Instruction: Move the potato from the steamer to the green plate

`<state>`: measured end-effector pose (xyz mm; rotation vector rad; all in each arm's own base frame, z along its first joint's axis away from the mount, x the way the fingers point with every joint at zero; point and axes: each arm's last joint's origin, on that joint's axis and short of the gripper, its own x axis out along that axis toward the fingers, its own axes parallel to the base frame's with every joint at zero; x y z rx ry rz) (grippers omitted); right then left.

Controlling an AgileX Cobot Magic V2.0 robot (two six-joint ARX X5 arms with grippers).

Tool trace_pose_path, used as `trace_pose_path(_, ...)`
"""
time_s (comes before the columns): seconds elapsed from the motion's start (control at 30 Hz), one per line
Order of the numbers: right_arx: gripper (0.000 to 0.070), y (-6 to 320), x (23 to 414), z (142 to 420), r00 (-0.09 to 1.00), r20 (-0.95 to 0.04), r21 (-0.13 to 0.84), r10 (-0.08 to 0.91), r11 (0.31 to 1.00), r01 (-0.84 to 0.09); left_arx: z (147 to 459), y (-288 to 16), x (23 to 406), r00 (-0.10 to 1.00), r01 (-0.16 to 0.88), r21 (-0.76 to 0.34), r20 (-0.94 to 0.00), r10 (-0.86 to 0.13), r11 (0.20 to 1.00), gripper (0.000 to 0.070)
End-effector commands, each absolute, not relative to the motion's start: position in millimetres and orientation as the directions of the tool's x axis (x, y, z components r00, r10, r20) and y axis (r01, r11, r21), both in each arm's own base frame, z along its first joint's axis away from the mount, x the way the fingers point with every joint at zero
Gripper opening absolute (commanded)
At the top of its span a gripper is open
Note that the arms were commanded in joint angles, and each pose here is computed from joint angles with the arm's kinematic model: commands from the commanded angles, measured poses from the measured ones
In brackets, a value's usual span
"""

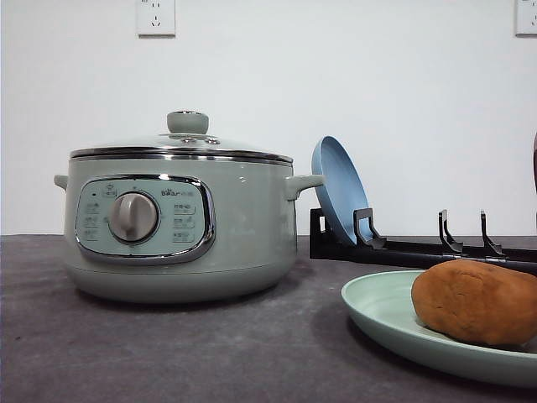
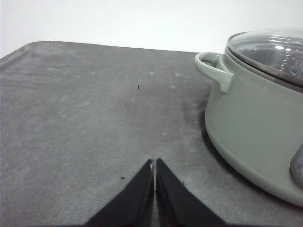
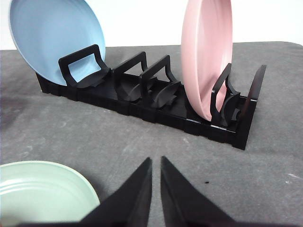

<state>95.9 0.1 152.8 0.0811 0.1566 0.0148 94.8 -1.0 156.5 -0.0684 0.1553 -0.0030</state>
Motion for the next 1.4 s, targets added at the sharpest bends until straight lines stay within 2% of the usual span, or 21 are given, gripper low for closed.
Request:
trace_pose_path(0.0, 0.0023, -0.1, 96.2, 152.7, 0.990, -0.143, 0.074, 0.016, 0.997, -0.006, 149.2, -1.0, 95.6, 0.984, -0.007, -0.062, -0.179, -0.004, 0.998, 0.0000)
trace_pose_path(1.37, 0.0023, -0.1, 96.2, 152.7, 0.990, -0.143, 0.074, 0.016, 0.997, -0.006, 149.2, -0.9, 95.6, 0.984, -0.008, -0.062, -0.179, -0.004, 0.998, 0.0000)
